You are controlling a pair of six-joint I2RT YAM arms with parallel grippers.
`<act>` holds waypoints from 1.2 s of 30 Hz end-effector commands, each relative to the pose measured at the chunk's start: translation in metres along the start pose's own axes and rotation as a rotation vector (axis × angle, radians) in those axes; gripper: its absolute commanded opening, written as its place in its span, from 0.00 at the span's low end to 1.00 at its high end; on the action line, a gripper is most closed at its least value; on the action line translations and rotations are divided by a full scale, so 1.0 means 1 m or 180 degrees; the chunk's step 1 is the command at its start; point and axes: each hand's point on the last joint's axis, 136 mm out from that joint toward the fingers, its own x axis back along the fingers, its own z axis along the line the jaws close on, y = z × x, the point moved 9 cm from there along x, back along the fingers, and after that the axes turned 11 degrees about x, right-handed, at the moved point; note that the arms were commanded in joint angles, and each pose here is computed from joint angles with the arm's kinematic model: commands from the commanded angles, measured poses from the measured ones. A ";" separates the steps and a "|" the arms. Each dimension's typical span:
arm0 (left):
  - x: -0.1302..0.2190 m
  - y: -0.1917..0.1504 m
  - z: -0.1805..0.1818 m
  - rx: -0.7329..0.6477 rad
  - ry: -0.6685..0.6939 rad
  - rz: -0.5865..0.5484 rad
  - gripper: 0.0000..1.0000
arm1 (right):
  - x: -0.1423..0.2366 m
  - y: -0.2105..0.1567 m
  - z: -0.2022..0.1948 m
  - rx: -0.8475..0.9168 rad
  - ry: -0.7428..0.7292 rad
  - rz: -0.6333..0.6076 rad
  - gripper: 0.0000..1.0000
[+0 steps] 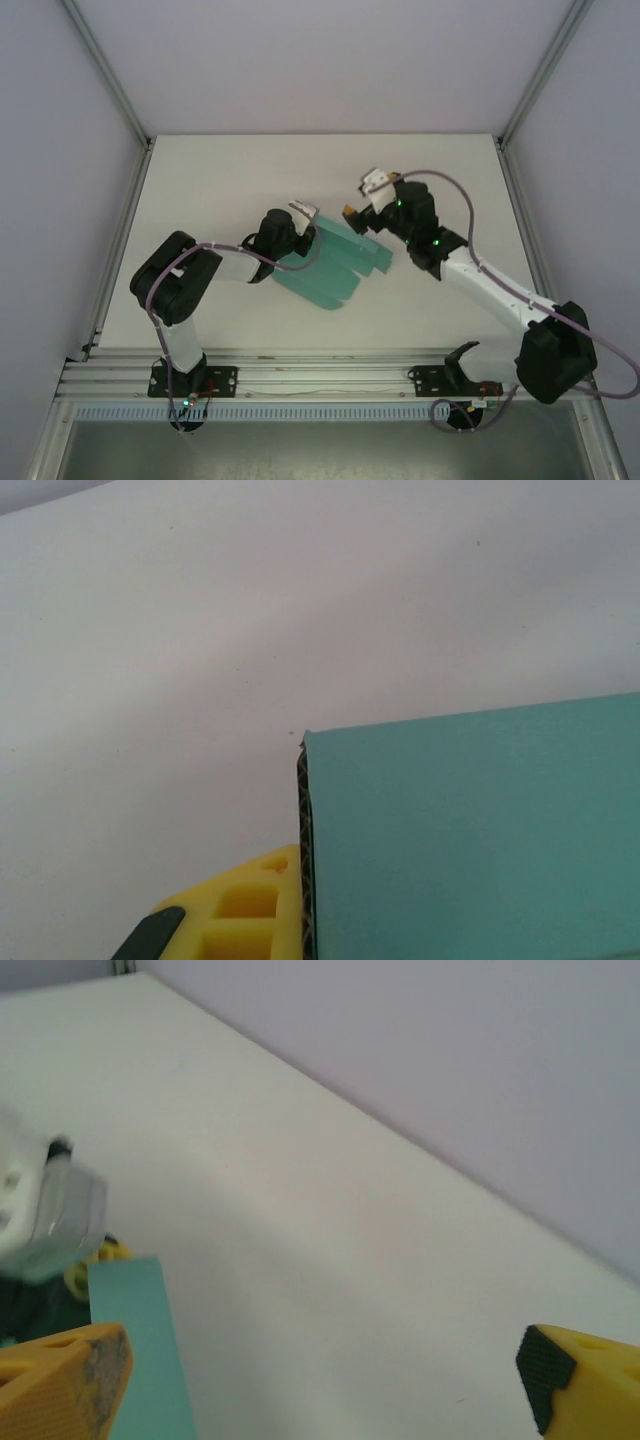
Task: Assemble paper box
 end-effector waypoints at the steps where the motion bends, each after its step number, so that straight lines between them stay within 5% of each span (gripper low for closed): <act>1: 0.001 -0.011 -0.008 -0.0170 -0.0089 0.0065 0.00 | -0.022 -0.018 0.006 -0.0966 0.0718 0.0602 0.94; 8: 0.002 -0.018 -0.012 -0.0153 -0.0144 0.0063 0.00 | -0.064 -0.023 0.023 -0.1129 0.1647 0.1125 0.83; 16: 0.000 -0.022 -0.013 -0.0177 -0.0125 0.0135 0.00 | -0.093 -0.054 0.039 -0.1178 0.1963 0.1507 0.75; 20: -0.001 -0.023 -0.012 -0.0128 -0.0082 0.0156 0.03 | -0.099 -0.077 0.049 -0.1178 0.1994 0.1762 0.73; 25: 0.004 -0.026 -0.009 -0.0033 0.0032 0.0162 0.25 | -0.103 -0.100 0.057 -0.1162 0.1874 0.2003 0.70; 36: 0.004 -0.016 -0.003 0.0197 0.0188 -0.0098 0.27 | -0.104 -0.110 0.064 -0.1202 0.1910 0.2159 0.66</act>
